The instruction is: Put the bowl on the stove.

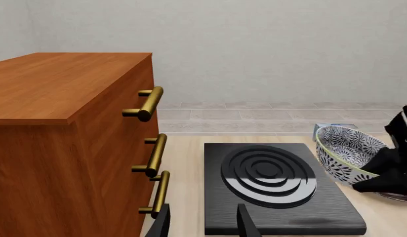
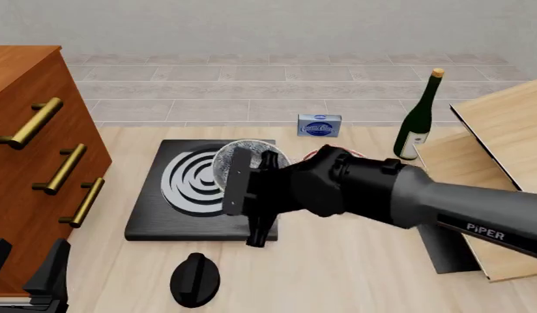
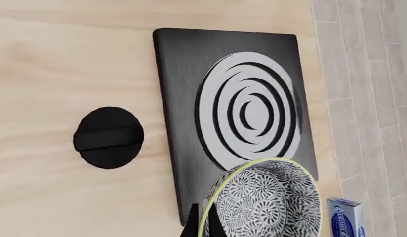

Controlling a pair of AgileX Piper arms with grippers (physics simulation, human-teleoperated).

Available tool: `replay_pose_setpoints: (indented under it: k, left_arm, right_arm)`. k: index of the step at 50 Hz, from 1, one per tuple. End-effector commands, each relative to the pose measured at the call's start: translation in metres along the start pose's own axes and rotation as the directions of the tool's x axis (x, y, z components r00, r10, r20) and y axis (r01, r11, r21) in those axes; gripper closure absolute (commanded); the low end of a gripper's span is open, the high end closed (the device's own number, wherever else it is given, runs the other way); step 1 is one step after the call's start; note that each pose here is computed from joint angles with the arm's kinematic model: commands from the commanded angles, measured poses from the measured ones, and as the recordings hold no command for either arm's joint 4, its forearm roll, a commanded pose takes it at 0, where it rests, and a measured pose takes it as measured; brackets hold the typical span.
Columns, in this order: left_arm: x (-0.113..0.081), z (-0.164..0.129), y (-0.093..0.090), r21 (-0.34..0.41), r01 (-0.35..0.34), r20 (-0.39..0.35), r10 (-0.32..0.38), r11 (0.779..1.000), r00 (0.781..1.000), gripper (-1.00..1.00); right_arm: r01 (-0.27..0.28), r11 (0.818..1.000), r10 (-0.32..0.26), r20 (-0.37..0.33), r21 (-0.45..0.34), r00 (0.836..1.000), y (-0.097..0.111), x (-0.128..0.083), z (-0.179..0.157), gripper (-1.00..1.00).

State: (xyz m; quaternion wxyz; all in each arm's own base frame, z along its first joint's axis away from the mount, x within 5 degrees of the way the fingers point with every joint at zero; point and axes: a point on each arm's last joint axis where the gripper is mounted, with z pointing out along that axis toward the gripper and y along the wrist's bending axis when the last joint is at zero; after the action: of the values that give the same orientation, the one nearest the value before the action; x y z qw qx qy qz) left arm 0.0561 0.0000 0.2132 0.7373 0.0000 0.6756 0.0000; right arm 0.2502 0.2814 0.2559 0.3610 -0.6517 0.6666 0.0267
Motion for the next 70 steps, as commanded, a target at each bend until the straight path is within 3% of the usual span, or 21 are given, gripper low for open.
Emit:
replay_pose_setpoints:
  k: [1,9,23,29,54,70]
  left_arm:
    - [0.000,0.000,0.000,0.000,0.000,0.000,0.000,1.000,1.000,-1.00]
    - [0.000,0.000,0.000,0.000,0.000,0.000,0.000,1.000,1.000,-1.00]
    - [0.000,0.000,0.000,0.000,0.000,0.000,0.000,1.000,1.000,-1.00]
    - [0.000,0.000,0.000,0.000,0.000,0.000,0.000,1.000,1.000,-1.00]
    - [0.000,0.000,0.000,0.000,0.000,0.000,0.000,1.000,1.000,-1.00]
    - [0.000,0.000,0.000,0.000,0.000,0.000,0.000,1.000,1.000,-1.00]
  right_arm:
    - [-0.001,1.000,0.001,0.004,0.000,1.000,-0.017,-0.025,0.027,1.00]
    - [0.000,1.000,0.000,0.022,0.003,1.000,-0.029,-0.049,0.039,1.00]
    - [-0.032,0.999,0.032,0.016,0.018,0.999,-0.057,-0.065,0.061,1.00]
    - [-0.040,0.999,0.040,0.015,0.010,0.999,-0.055,-0.070,0.068,1.00]
    - [-0.072,0.997,0.072,0.003,0.013,0.997,-0.072,-0.077,0.099,1.00]
    - [-0.111,0.994,0.111,-0.032,0.000,0.993,-0.073,-0.067,0.125,1.00]
